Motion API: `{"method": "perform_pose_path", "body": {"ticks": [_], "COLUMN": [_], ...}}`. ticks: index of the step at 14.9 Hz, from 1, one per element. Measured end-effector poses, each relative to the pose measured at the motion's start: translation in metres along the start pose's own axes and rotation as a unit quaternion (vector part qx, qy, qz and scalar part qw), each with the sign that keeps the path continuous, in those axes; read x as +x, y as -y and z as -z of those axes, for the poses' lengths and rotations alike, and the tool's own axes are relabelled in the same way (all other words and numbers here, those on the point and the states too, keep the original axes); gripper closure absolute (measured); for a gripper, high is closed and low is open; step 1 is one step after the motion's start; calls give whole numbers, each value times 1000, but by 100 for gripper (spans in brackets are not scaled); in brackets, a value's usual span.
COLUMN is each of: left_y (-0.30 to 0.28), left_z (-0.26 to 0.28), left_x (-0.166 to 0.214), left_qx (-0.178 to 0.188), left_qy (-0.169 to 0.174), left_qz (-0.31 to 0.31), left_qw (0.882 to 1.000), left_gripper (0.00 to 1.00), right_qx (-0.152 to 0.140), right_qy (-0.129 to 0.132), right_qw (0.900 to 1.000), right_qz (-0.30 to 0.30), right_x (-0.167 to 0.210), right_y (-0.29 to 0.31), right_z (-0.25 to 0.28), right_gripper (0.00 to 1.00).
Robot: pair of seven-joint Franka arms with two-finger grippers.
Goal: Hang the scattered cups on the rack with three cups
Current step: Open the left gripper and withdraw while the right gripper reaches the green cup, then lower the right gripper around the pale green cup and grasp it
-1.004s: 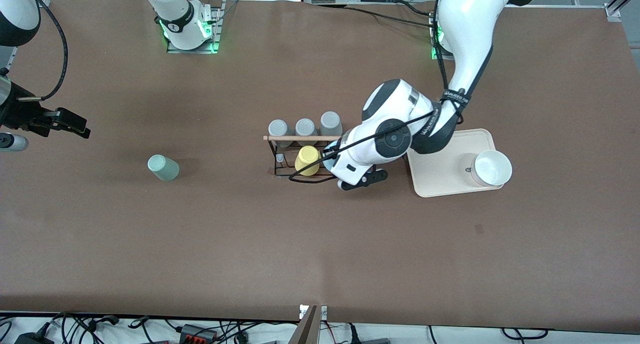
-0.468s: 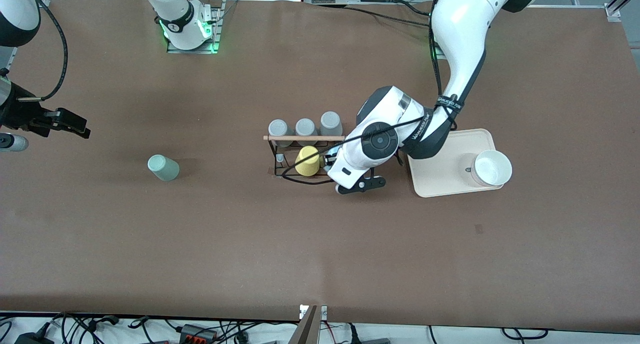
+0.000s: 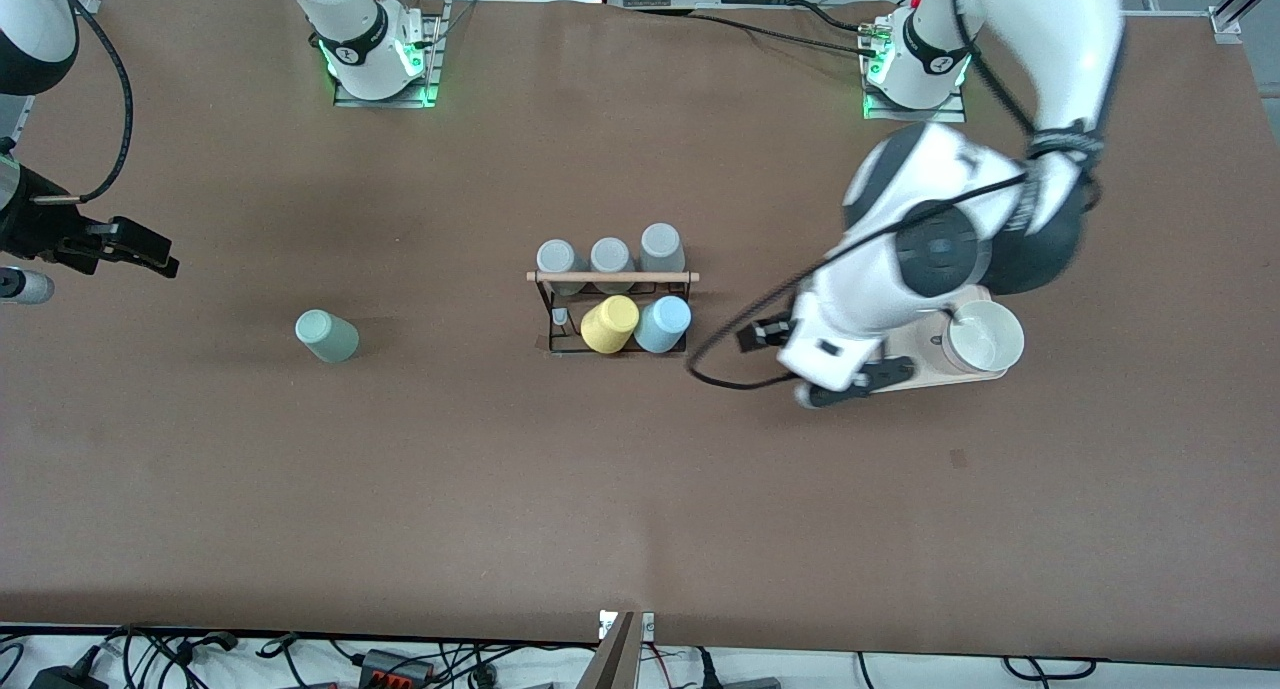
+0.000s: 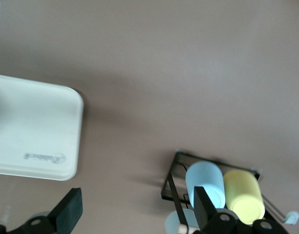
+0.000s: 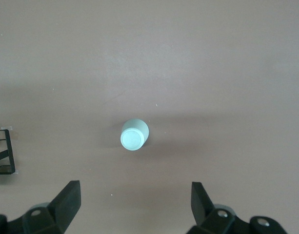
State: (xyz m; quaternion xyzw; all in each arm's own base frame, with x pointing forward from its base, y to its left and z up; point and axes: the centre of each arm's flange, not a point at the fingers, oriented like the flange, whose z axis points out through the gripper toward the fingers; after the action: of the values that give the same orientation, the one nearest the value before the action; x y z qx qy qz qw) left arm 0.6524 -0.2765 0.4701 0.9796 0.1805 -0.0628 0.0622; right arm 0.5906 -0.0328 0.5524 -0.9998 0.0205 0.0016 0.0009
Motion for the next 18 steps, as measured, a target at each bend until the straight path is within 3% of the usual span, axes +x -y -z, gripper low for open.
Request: {"method": "perform_pose_path", "body": {"ticks": [3,6,9,13,18], "left_y": [65,107,116,162,190], "left_z": [59,109,124,115,107], "left_x": [17,7,-7,17,22], "left_qx": [10,21,32,39,48], "left_qy": [4,9,19,51,72], "left_qz": [43,62,32,-63,-107], "left_qw": [999,998,999,996,991], "left_gripper": [0,0,0,0,0], "right_qx": [0,-1,-2,-5,-9], "right_qy": [6,22,40,53,54], "right_qw": [1000,1000,999,999,998], "right_qz": [-1,-1,-1,4,20], "right_x": [1,6,18,43,54], "right_y": [-1,-1,0,6,26], "right_z": [-5,-23,-58,-126,-203], "right_gripper": [0,0,0,0,0]}}
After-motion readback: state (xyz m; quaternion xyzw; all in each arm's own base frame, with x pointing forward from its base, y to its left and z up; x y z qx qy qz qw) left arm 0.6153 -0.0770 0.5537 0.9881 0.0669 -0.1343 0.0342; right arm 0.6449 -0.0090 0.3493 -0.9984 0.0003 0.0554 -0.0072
